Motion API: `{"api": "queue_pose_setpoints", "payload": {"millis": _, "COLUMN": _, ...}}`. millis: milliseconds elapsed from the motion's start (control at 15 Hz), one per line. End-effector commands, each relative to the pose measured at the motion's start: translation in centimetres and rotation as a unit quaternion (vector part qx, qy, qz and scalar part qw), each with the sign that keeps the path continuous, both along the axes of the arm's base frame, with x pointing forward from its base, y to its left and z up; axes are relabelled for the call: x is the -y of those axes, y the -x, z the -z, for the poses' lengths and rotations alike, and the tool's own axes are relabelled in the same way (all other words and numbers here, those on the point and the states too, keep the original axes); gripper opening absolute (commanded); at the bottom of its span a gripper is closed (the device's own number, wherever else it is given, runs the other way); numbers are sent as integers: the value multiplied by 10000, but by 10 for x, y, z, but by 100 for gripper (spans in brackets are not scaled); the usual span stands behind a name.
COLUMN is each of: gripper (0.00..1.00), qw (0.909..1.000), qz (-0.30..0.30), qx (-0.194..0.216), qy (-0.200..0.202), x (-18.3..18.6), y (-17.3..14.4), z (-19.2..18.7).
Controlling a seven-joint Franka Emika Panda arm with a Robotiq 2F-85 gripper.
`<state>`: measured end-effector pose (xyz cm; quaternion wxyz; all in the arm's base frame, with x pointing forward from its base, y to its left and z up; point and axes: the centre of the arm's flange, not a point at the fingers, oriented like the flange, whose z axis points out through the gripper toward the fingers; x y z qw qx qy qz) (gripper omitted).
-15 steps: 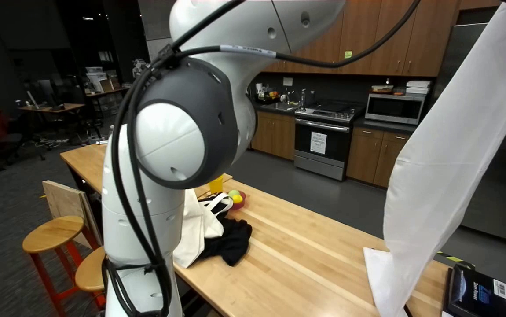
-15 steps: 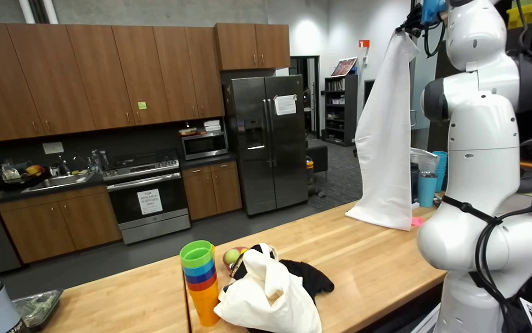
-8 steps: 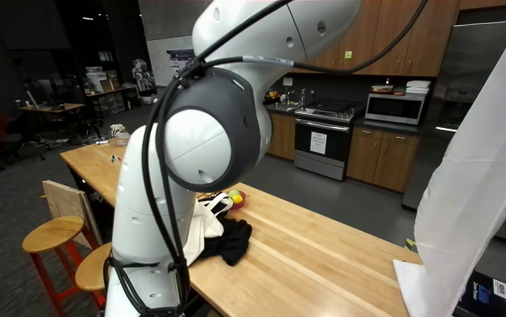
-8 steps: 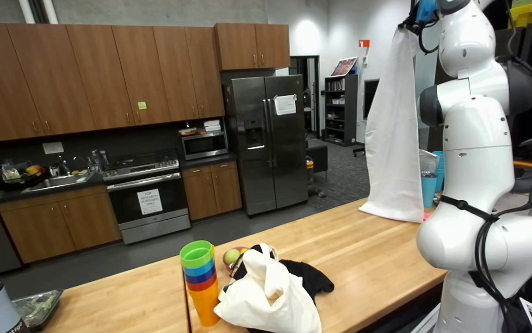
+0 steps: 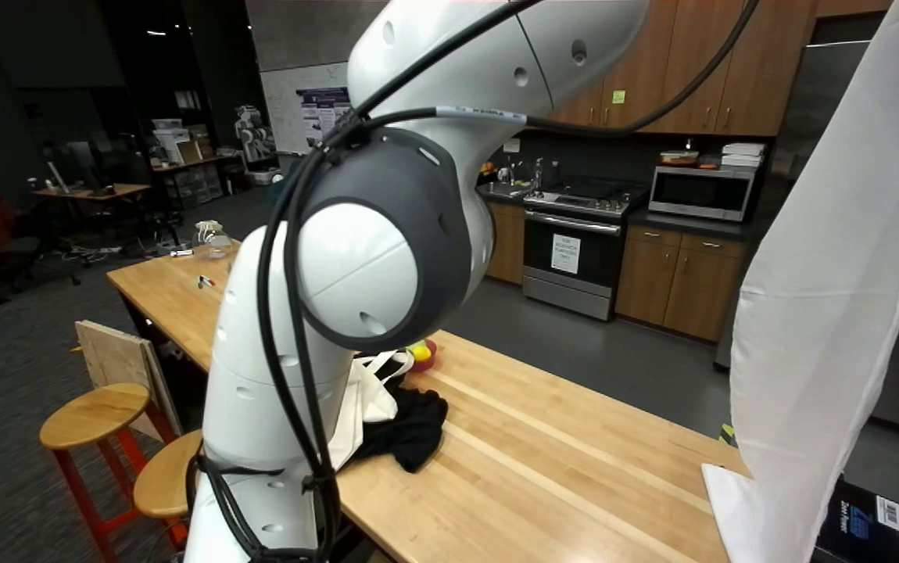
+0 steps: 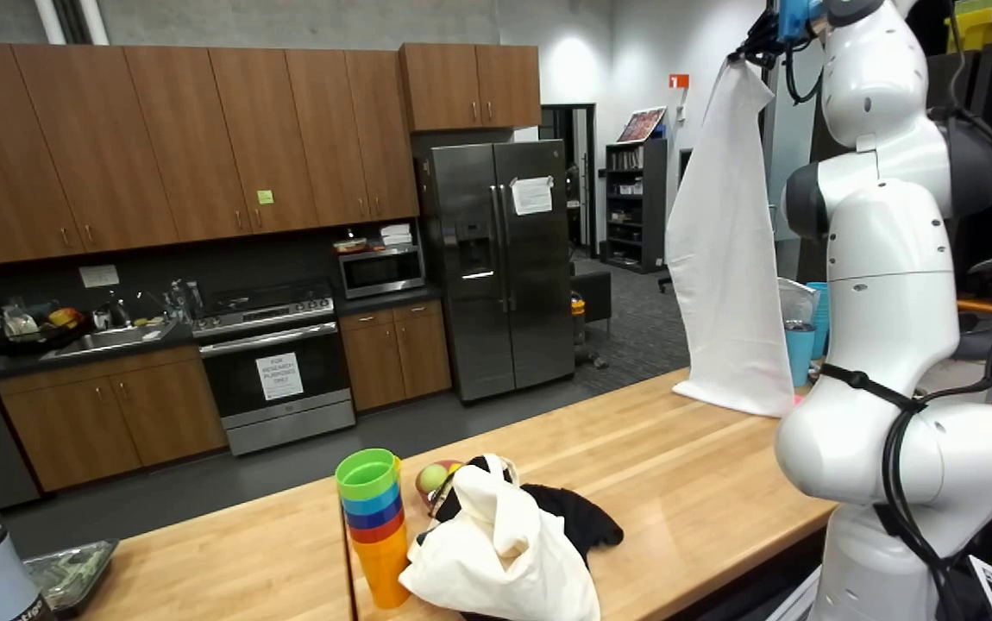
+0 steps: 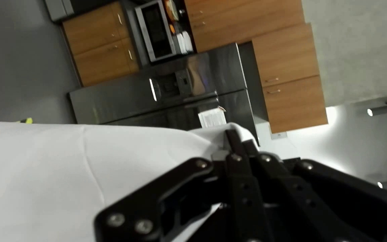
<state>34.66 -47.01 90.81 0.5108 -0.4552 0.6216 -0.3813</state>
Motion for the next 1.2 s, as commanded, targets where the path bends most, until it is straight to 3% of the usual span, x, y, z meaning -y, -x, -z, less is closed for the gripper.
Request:
{"api": "queue_pose_setpoints", "payload": {"millis": 0, "gripper": 0, "qw": 9948, "qz": -821, "qx": -391, "qy": -463, "x": 10, "y": 5, "z": -21}}
{"api": "queue_pose_setpoints", "payload": {"millis": 267, "gripper": 0, "qw": 9738, "qz": -1811, "qx": -946, "qy": -996, "x": -3, "y": 18, "z": -12}}
{"api": "queue_pose_setpoints", "payload": {"millis": 667, "gripper": 0, "qw": 9201, "qz": -3198, "qx": -2012, "qy": -1035, "x": -12, "y": 37, "z": -3}}
{"api": "queue_pose_setpoints", "payload": {"millis": 733, "gripper": 0, "qw": 9147, "qz": -3370, "qx": -1996, "qy": -991, "x": -102, "y": 46, "z": 94}}
{"api": "queue_pose_setpoints", "payload": {"millis": 1000, "gripper": 0, "qw": 8912, "qz": -3863, "qx": -2224, "qy": -842, "x": -123, "y": 28, "z": 114}}
{"api": "queue_pose_setpoints", "payload": {"millis": 1133, "gripper": 0, "qw": 8751, "qz": -4186, "qx": -2264, "qy": -877, "x": -137, "y": 15, "z": 123}}
